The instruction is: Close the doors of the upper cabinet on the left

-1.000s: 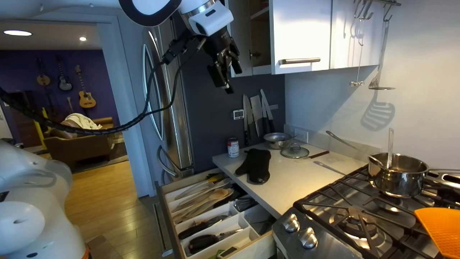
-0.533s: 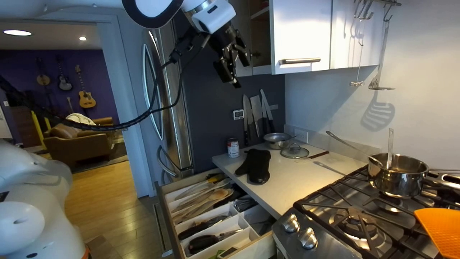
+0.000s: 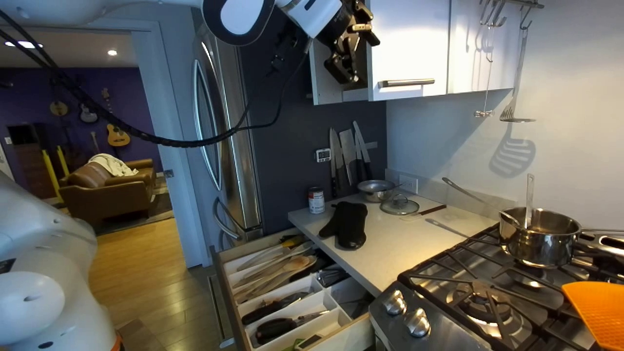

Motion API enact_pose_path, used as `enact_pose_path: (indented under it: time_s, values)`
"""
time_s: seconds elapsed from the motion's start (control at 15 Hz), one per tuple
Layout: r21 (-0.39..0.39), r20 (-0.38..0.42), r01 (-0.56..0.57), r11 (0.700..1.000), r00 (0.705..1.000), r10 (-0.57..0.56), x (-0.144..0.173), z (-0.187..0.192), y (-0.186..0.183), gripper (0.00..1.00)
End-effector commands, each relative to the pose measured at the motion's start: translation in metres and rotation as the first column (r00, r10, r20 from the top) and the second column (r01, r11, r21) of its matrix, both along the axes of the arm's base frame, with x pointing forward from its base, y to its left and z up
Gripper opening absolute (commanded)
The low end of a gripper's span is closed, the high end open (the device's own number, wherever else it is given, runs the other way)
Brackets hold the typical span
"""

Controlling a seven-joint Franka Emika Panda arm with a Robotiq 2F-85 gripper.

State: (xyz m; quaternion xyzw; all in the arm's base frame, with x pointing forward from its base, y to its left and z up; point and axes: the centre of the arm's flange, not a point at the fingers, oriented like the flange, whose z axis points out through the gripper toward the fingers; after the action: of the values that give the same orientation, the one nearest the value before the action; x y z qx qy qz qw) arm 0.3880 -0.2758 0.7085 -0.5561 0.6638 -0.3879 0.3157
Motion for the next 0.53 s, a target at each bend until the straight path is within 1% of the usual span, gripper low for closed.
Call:
enact_pose_path:
  time_s: [0.0, 0.07, 0.13, 0.2, 0.33, 0.4, 0.47]
  values:
    - [0.066, 0.174, 0.051, 0.996, 0.983, -0.062, 0.023, 0.012, -0.014, 1.00]
    - [0.083, 0.217, 0.063, 0.995, 0.973, -0.079, 0.027, 0.016, -0.015, 0.75]
    - [0.092, 0.253, 0.066, 0.994, 0.964, -0.087, 0.031, 0.018, -0.015, 0.73]
    - [0.101, 0.280, 0.065, 0.993, 0.956, -0.091, 0.035, 0.020, -0.014, 0.66]
    - [0.121, 0.323, 0.045, 0.992, 0.943, -0.082, 0.042, 0.022, -0.010, 0.49]
    - [0.125, 0.332, 0.031, 0.992, 0.941, -0.071, 0.045, 0.022, -0.008, 0.42]
    - [0.128, 0.341, 0.015, 0.992, 0.938, -0.058, 0.046, 0.023, -0.007, 0.33]
